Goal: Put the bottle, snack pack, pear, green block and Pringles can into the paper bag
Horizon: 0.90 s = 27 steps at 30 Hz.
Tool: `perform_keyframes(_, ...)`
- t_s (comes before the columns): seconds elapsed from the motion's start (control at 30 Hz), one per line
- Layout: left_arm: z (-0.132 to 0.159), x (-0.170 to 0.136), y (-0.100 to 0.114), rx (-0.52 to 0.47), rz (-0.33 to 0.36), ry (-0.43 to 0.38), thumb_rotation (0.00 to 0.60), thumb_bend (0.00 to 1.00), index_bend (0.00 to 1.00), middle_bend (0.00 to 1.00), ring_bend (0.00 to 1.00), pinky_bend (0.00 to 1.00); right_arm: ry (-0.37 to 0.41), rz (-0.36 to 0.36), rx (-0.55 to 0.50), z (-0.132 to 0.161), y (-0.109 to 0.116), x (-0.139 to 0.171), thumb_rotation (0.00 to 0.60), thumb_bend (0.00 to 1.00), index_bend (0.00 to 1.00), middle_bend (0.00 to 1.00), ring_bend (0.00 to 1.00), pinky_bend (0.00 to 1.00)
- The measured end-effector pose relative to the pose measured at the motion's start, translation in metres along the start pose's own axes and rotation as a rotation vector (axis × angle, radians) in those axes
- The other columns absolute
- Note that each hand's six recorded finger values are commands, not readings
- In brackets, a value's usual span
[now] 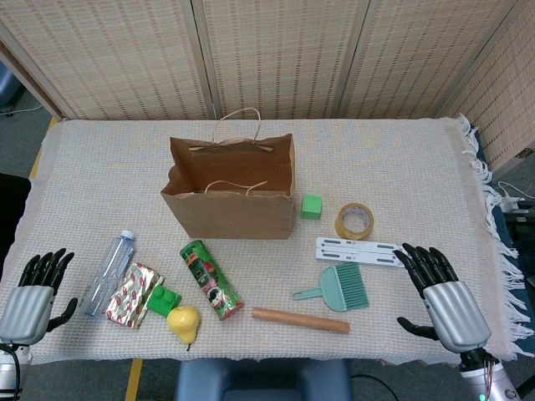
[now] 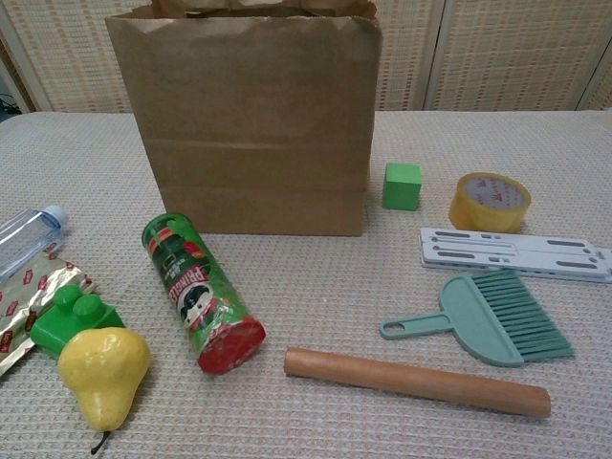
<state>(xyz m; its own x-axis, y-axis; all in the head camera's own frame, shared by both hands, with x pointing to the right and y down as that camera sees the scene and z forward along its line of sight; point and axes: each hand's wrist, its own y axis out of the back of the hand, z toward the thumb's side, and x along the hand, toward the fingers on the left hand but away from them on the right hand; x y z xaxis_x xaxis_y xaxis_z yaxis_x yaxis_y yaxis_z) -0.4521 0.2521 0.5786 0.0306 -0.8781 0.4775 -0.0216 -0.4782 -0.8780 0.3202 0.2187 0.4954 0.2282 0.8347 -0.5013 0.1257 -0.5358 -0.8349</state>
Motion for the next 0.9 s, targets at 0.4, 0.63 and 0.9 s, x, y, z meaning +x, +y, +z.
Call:
perform_keyframes(0.4,0.005,-0.004,-0.003,-0.055,-0.04,0.016,0.6,0.36,0.0,0.0,0.0,0.03,0.011,0.007,-0.011,0.002,-0.002,0.002,0.6,0.0,0.0,0.0,0.0,0.0)
perform_keyframes(0.63,0.014,-0.012,-0.015,-0.218,-0.184,0.12,0.6,0.36,0.0,0.0,0.0,0.03,0.016,0.012,-0.027,0.003,-0.002,0.002,0.6,0.0,0.0,0.0,0.0,0.0)
perform_keyframes(0.9,0.033,-0.002,-0.026,-0.293,-0.302,0.168,0.6,0.35,0.0,0.0,0.0,0.02,0.032,0.022,-0.042,0.007,-0.003,0.0,0.6,0.0,0.0,0.0,0.0,0.0)
